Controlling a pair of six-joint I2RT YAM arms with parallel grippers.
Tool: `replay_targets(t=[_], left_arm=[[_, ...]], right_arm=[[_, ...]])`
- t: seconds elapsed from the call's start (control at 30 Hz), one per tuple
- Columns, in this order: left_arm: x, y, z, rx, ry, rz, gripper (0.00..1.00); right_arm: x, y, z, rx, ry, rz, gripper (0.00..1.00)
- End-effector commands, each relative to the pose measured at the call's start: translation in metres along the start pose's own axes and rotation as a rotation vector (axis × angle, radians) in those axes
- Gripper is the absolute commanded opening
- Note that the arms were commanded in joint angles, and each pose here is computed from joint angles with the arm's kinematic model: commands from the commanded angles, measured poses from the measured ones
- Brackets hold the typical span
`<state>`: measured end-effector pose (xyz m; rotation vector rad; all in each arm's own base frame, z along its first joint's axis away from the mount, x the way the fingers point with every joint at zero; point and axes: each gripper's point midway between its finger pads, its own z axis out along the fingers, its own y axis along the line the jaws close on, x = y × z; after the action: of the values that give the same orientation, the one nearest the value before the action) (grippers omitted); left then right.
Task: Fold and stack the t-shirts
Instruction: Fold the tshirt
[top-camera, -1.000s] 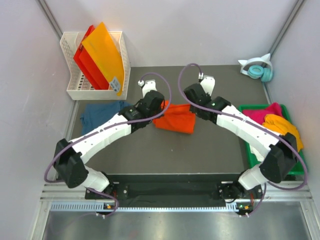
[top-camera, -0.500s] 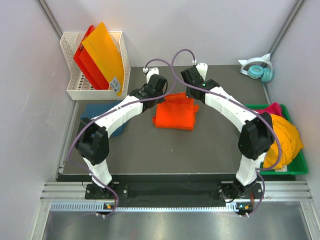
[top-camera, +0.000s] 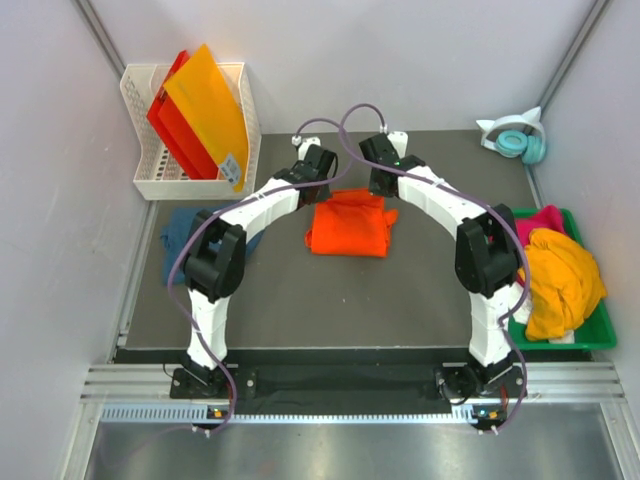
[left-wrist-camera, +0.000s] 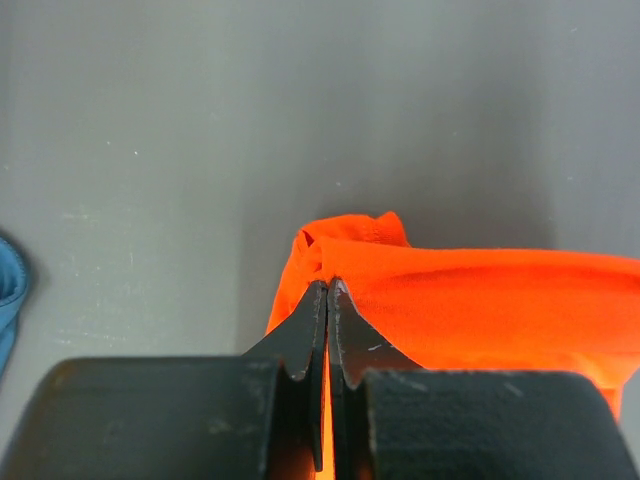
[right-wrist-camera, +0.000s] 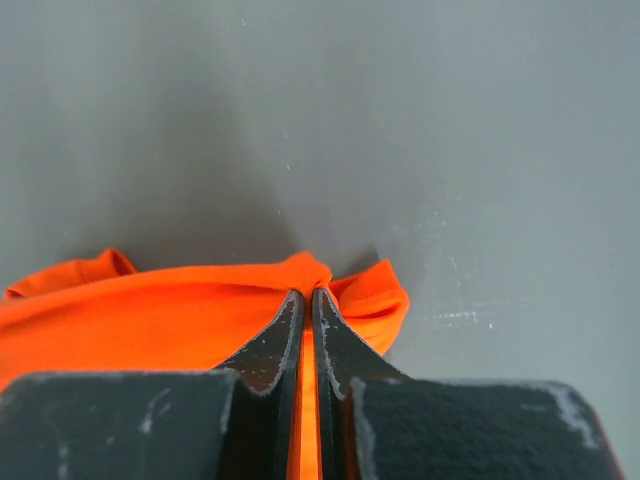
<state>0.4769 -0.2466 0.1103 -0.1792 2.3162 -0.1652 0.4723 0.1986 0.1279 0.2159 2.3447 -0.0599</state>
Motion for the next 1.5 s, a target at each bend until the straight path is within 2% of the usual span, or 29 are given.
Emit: replay_targets(t=[0.0,0.3,0.33,0.4,0.43,0.5,0.53,0.6,0.7,0.73,0.77,0.8,0.83,0.93,1.07,1.47], left_arm=[[-0.022,0.007,0.009,-0.017,-0.045,-0.005,0.0],[-0.014,0.014,0.035,-0.054,-0.001,-0.012,0.0],[-0.017,0.015,0.033,-0.06,-0.01,-0.024,0.02],[-0.029,0.013,0.022,-0.049,-0.046,-0.041,0.14],[-0.035,0.013,0.017,-0.04,-0.069,-0.049,0.31],[-0.05,0.011,-0.001,-0.016,-0.115,-0.064,0.43],[-0.056,0.011,-0.007,-0.012,-0.13,-0.068,0.58],[-0.067,0.01,-0.023,0.008,-0.154,-0.078,0.68],[-0.065,0.0,-0.036,0.081,-0.146,-0.091,0.68],[-0.061,-0.004,-0.037,0.1,-0.135,-0.11,0.66],[-0.05,-0.009,-0.037,0.139,-0.1,-0.111,0.59],[-0.045,-0.011,-0.037,0.151,-0.088,-0.119,0.58],[-0.039,-0.016,-0.037,0.16,-0.08,-0.126,0.57],[-0.01,-0.027,-0.035,0.206,-0.021,-0.126,0.51],[0.038,-0.028,-0.031,0.218,0.084,-0.104,0.47],[0.131,0.008,-0.024,0.138,0.289,-0.118,0.42]], right_arm=[[0.003,-0.016,0.013,0.036,-0.002,0.024,0.0],[0.012,-0.018,0.037,0.032,0.034,0.019,0.0],[0.013,-0.016,0.035,0.02,0.03,0.011,0.07],[-0.007,-0.01,0.02,-0.026,-0.04,0.037,0.24],[-0.006,-0.011,0.014,-0.031,-0.047,0.025,0.41],[-0.019,-0.01,-0.007,-0.039,-0.08,0.023,0.5],[-0.02,-0.01,-0.013,-0.041,-0.085,0.015,0.54],[-0.027,-0.004,-0.035,-0.065,-0.121,0.013,0.58],[-0.015,0.011,-0.053,-0.141,-0.115,0.019,0.55],[-0.003,0.013,-0.051,-0.153,-0.093,0.013,0.43],[0.005,0.021,-0.055,-0.185,-0.081,0.011,0.37],[0.011,0.024,-0.055,-0.193,-0.072,0.03,0.31],[0.023,0.025,-0.052,-0.194,-0.05,0.022,0.21],[0.058,0.034,-0.045,-0.203,0.022,-0.01,0.08],[0.1,0.031,-0.036,-0.187,0.096,-0.015,0.02],[0.192,-0.018,-0.032,-0.084,0.283,0.048,0.0]])
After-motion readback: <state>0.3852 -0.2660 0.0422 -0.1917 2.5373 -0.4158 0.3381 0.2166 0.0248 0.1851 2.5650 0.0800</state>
